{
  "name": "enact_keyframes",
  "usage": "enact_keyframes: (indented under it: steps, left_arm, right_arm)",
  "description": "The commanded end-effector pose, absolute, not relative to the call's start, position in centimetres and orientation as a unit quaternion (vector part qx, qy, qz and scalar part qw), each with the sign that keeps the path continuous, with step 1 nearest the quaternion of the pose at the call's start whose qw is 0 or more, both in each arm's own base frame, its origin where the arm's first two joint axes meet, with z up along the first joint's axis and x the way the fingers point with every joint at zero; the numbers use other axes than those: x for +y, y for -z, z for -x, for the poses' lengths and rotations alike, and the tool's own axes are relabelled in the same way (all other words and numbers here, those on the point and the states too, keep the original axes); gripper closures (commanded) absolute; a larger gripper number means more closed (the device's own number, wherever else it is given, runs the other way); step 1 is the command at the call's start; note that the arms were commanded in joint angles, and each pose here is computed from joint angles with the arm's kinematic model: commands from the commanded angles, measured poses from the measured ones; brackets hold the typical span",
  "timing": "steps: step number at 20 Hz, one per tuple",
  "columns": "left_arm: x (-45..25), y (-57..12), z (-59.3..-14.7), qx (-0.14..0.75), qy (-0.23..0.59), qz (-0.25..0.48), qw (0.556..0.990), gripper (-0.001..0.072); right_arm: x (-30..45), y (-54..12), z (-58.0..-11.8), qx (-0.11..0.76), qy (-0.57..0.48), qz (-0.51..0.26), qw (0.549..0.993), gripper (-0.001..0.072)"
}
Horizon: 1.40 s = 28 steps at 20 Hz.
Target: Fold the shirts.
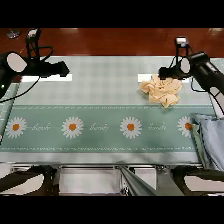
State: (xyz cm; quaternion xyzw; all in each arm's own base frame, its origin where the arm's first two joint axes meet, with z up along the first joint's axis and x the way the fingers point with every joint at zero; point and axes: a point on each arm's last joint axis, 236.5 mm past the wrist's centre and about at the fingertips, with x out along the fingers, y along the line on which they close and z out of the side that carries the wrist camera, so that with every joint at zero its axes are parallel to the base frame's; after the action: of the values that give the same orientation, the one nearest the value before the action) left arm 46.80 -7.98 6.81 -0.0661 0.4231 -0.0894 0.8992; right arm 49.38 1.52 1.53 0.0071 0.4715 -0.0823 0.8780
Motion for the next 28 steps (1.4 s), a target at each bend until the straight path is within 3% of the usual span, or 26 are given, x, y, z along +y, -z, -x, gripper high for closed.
enact_keyframes:
  steps: [1,6,7,8,9,11,14,18,22,25,28]
  left_arm:
    - [-6.4,-7.1,-49.0,0.387,0.070,0.064,0.917,0.0003]
    - [-6.2,-3.4,-47.0,0.460,0.070,0.064,0.883,0.0002]
    - [-6.0,-2.6,-46.1,0.482,0.069,0.055,0.872,0.0002]
    - [-5.0,-2.2,-45.1,0.503,0.061,0.026,0.862,0.0002]
    - [-2.8,-2.3,-43.6,0.533,0.040,-0.022,0.845,0.0003]
    - [1.9,-3.7,-40.7,0.581,-0.017,-0.085,0.809,0.0004]
    - [4.6,-5.7,-37.0,0.585,-0.076,-0.006,0.807,0.0004]
    - [-0.6,-5.7,-32.8,0.497,-0.002,0.090,0.863,0.0003]
    - [-5.8,-7.6,-28.4,0.444,0.093,0.139,0.880,0.0004]
    - [-7.5,-10.1,-27.1,0.416,0.123,0.161,0.886,0.0004]
    - [-8.7,-10.9,-26.9,0.407,0.144,0.180,0.884,0.0004]
  right_arm:
    - [-3.3,-0.8,-51.8,0.430,0.153,-0.093,0.885,0.0079]
    - [-2.2,9.5,-47.8,0.574,0.135,-0.187,0.786,0.0095]
    - [-1.2,10.2,-47.1,0.595,0.112,-0.183,0.774,0.0204]
    - [-0.2,9.8,-47.0,0.606,0.078,-0.172,0.773,0.0562]
    - [0.3,8.2,-47.4,0.605,0.047,-0.154,0.780,0.0683]
    - [0.3,2.0,-49.5,0.569,0.021,-0.133,0.811,0.0684]
    - [2.0,-11.4,-52.1,0.439,-0.021,-0.122,0.890,0.0684]
    - [6.1,-26.4,-49.3,0.289,-0.085,-0.078,0.950,0.0684]
    - [9.7,-40.3,-42.6,0.148,-0.136,-0.045,0.979,0.0684]
    - [12.1,-43.3,-37.6,0.129,-0.175,-0.025,0.976,0.0684]
    - [16.0,-38.9,-34.0,0.222,-0.234,0.012,0.947,0.0684]
